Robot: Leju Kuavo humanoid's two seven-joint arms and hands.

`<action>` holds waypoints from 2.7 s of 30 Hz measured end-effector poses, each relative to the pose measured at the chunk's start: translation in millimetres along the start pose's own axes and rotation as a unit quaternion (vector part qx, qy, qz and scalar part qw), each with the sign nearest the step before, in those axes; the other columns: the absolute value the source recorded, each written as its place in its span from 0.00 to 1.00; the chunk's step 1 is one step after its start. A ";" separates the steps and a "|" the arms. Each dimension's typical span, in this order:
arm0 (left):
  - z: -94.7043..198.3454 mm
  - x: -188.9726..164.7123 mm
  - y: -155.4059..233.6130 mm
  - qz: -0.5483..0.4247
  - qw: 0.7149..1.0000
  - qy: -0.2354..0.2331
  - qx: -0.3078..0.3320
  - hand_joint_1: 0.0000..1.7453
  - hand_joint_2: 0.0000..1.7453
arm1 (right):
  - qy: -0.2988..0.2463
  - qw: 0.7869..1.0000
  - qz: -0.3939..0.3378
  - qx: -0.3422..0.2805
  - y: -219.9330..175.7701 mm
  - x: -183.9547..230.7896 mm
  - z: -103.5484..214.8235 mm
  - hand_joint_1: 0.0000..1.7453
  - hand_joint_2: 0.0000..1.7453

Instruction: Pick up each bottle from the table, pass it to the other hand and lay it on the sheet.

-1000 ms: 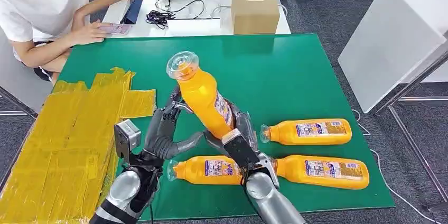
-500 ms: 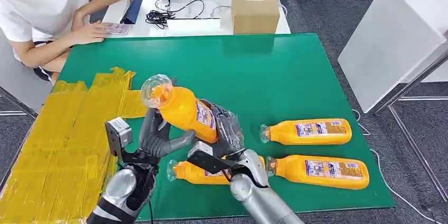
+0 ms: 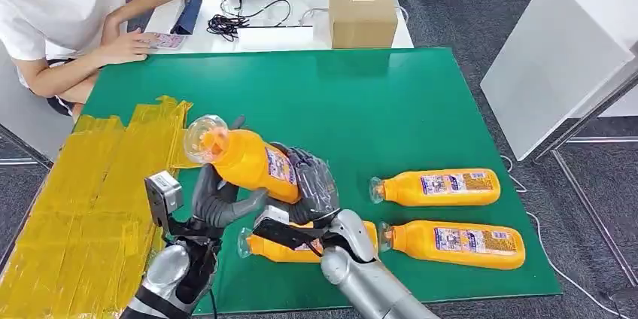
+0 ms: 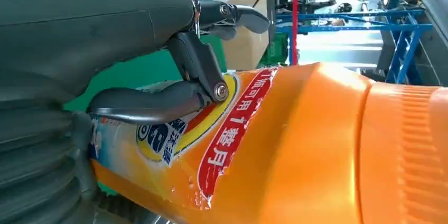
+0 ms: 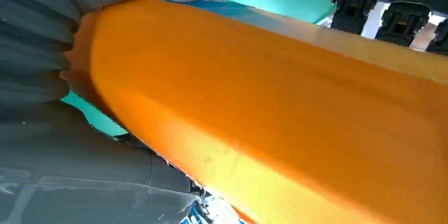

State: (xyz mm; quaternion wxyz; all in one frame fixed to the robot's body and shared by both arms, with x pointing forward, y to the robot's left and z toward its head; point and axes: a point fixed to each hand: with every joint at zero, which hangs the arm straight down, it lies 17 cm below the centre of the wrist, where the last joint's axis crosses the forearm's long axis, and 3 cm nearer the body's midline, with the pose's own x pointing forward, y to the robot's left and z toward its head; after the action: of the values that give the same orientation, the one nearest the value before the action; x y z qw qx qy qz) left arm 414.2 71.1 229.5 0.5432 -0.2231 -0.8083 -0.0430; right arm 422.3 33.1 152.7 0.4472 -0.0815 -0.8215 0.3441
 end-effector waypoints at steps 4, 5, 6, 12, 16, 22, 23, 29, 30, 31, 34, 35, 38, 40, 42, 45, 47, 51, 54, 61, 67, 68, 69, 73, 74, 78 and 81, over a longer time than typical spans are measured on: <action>0.6 -1.2 0.8 0.002 1.000 0.001 0.001 0.00 1.00 | 0.001 1.000 -0.004 0.003 2.8 -0.1 0.3 1.00 1.00; 0.6 -1.2 0.8 0.002 1.000 0.001 0.001 0.00 1.00 | 0.002 1.000 -0.004 0.004 3.3 -0.2 0.4 1.00 1.00; 0.6 -1.2 1.0 0.002 1.000 0.001 0.001 0.00 1.00 | 0.002 1.000 -0.004 0.004 3.8 -0.4 0.4 0.98 1.00; 1.7 -2.9 1.7 0.004 1.000 0.003 0.003 0.00 1.00 | 0.003 1.000 -0.002 0.007 5.7 -1.5 0.8 1.00 1.00; 2.2 -2.1 3.3 0.012 1.000 0.001 0.007 0.00 1.00 | 0.003 1.000 -0.001 0.010 7.2 -1.9 0.9 0.99 1.00; 5.0 -3.9 5.8 0.023 1.000 0.004 0.014 0.00 1.00 | 0.002 1.000 0.000 0.014 9.7 -0.7 0.8 1.00 1.00; 5.5 -4.2 5.9 0.024 1.000 0.004 0.014 0.00 1.00 | 0.002 1.000 0.001 0.013 9.6 -0.8 0.9 1.00 1.00; 7.1 -5.9 6.3 0.025 1.000 0.008 0.017 0.00 1.00 | 0.006 1.000 0.008 -0.012 3.5 -2.7 4.4 1.00 1.00; 7.6 -5.9 5.8 0.022 1.000 0.008 0.018 0.00 1.00 | 0.008 1.000 0.011 -0.025 -0.2 -2.8 6.1 1.00 1.00; 7.6 -5.3 5.5 0.018 1.000 0.007 0.020 0.00 1.00 | 0.008 0.999 0.012 -0.044 -7.1 -1.6 8.4 1.00 1.00; 6.3 -0.9 3.6 0.012 1.000 0.001 0.025 0.00 1.00 | 0.013 0.995 0.009 -0.094 -30.0 0.7 14.8 1.00 1.00; 6.4 1.3 3.6 0.011 1.000 -0.002 0.028 0.00 1.00 | 0.015 0.994 0.004 -0.109 -38.6 1.3 17.9 1.00 1.00; 5.0 9.6 8.4 0.008 0.999 -0.012 0.040 0.00 1.00 | 0.014 0.987 -0.007 -0.162 -75.0 4.9 28.4 1.00 1.00; 6.4 10.7 14.0 0.006 0.999 -0.013 0.049 0.00 1.00 | 0.007 0.980 -0.012 -0.199 -102.3 10.0 36.1 1.00 1.00; 7.1 12.2 21.3 0.004 0.998 -0.015 0.059 0.00 1.00 | -0.001 0.973 -0.012 -0.230 -127.1 14.5 42.0 1.00 1.00; 7.6 14.5 24.7 0.003 0.998 -0.017 0.064 0.00 1.00 | -0.010 0.966 -0.010 -0.260 -151.6 21.0 51.7 1.00 1.00; 7.5 14.9 27.0 0.002 0.998 -0.018 0.067 0.00 1.00 | -0.016 0.962 -0.008 -0.274 -163.5 24.8 55.4 1.00 1.00; 7.2 16.8 28.8 0.000 0.997 -0.021 0.069 0.00 1.00 | -0.022 0.954 -0.007 -0.298 -183.2 28.6 63.6 0.99 1.00; 7.3 17.1 29.6 -0.001 0.997 -0.021 0.070 0.00 1.00 | -0.027 0.950 -0.004 -0.311 -194.5 30.6 67.5 1.00 1.00; 7.3 17.3 29.9 -0.002 0.997 -0.021 0.070 0.00 1.00 | -0.021 0.945 -0.008 -0.327 -208.1 26.0 72.6 0.99 1.00; 7.1 17.7 28.5 -0.001 0.998 -0.022 0.067 0.00 1.00 | -0.004 0.956 -0.038 -0.290 -195.4 15.6 63.0 1.00 1.00; 6.6 18.4 27.4 0.000 0.998 -0.023 0.064 0.00 1.00 | 0.003 0.962 -0.052 -0.268 -186.4 9.1 57.3 1.00 1.00; 5.7 19.4 26.7 0.001 0.998 -0.024 0.062 0.00 1.00 | 0.008 0.965 -0.059 -0.254 -180.0 4.4 54.0 1.00 1.00; 4.8 20.9 26.0 0.002 0.998 -0.026 0.060 0.00 1.00 | 0.020 0.969 -0.064 -0.237 -169.0 -7.4 50.4 0.98 1.00; 4.6 21.1 25.6 0.002 0.998 -0.027 0.059 0.00 1.00 | 0.022 0.970 -0.065 -0.232 -166.4 -9.4 49.1 0.99 1.00; -0.6 26.2 20.6 0.007 0.998 -0.033 0.047 0.00 1.00 | 0.031 0.981 -0.073 -0.177 -136.8 -19.0 38.3 0.97 1.00; -5.2 29.2 13.9 0.012 0.999 -0.036 0.037 0.00 1.00 | 0.039 0.987 -0.069 -0.136 -105.1 -24.2 31.0 0.98 1.00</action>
State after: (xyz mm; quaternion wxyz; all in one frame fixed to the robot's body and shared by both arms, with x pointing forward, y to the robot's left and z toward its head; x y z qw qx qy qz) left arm 415.3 91.1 255.5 0.5221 -0.2141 -0.8256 0.0017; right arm 430.2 -71.6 192.0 0.4866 -0.0977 -0.8463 0.1938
